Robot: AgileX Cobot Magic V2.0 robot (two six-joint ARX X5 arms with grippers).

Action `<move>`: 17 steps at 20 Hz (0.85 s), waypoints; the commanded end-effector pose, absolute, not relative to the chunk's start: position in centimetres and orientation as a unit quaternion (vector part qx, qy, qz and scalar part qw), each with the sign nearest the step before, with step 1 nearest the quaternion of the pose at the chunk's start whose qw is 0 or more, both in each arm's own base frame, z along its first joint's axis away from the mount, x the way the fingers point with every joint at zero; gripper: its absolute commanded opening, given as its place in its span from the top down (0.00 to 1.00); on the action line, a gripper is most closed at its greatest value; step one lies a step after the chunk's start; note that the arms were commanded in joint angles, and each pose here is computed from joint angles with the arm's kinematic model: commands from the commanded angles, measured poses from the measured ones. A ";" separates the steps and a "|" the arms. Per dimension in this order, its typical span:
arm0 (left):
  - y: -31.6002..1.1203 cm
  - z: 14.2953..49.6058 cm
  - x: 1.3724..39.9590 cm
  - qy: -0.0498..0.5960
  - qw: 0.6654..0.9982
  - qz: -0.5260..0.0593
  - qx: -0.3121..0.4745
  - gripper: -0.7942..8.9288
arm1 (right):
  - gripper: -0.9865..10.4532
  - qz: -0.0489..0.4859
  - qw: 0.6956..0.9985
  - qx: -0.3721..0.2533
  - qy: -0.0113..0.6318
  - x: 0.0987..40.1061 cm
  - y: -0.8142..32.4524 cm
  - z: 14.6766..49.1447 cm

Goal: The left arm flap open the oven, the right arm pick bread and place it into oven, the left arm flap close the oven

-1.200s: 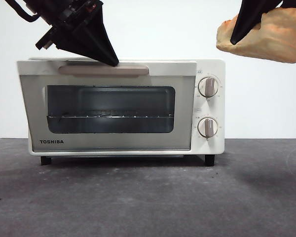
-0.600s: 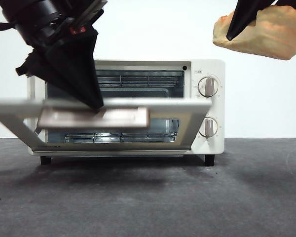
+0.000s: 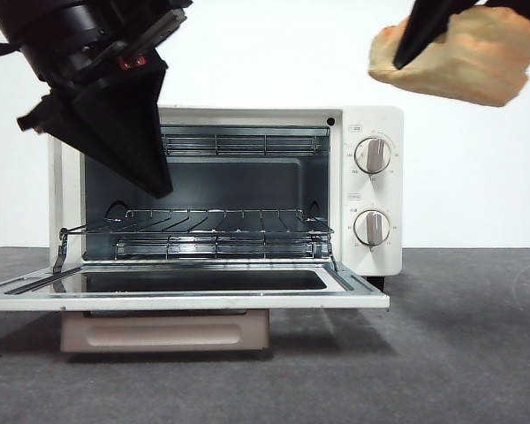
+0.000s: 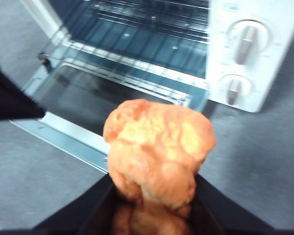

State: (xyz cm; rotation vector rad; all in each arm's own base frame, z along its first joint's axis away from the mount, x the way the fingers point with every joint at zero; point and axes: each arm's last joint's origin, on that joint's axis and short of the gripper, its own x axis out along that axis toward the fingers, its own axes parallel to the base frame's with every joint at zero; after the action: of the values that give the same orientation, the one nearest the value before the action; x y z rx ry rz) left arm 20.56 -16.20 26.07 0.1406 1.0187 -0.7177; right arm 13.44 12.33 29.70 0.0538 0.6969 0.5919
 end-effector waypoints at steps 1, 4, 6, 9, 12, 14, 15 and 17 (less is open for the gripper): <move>-15.2 27.5 20.4 0.450 0.832 -0.321 0.047 0.90 | 0.77 0.300 0.892 0.025 0.339 14.0 13.2 29.7; -12.5 29.1 19.4 0.416 0.859 -0.296 0.020 0.90 | 0.77 0.325 0.877 0.041 0.351 15.3 14.7 28.9; -10.4 29.1 18.3 0.405 0.872 -0.276 0.003 0.90 | 0.77 0.334 0.870 0.047 0.360 16.3 15.8 28.3; -8.1 28.4 16.6 0.396 0.880 -0.260 -0.018 0.90 | 0.77 0.337 0.862 0.043 0.377 18.2 17.6 27.9; -6.8 27.8 15.0 0.398 0.884 -0.246 -0.023 0.90 | 0.77 0.332 0.858 0.037 0.390 20.6 19.9 27.6; -6.3 27.8 14.2 0.396 0.885 -0.242 -0.025 0.90 | 0.77 0.327 0.855 0.032 0.401 22.3 21.5 27.1; -6.2 27.9 13.9 0.394 0.886 -0.242 -0.025 0.90 | 0.77 0.325 0.855 0.031 0.404 23.1 22.2 26.9; -5.9 28.3 13.3 0.387 0.889 -0.243 -0.026 0.90 | 0.77 0.319 0.857 0.037 0.402 24.6 23.6 26.3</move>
State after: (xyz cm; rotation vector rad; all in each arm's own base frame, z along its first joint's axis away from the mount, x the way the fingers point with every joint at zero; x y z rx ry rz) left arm 13.10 -5.82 28.19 -0.0498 0.8039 -0.5041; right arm 24.48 23.06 26.01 0.0645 0.8568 0.6632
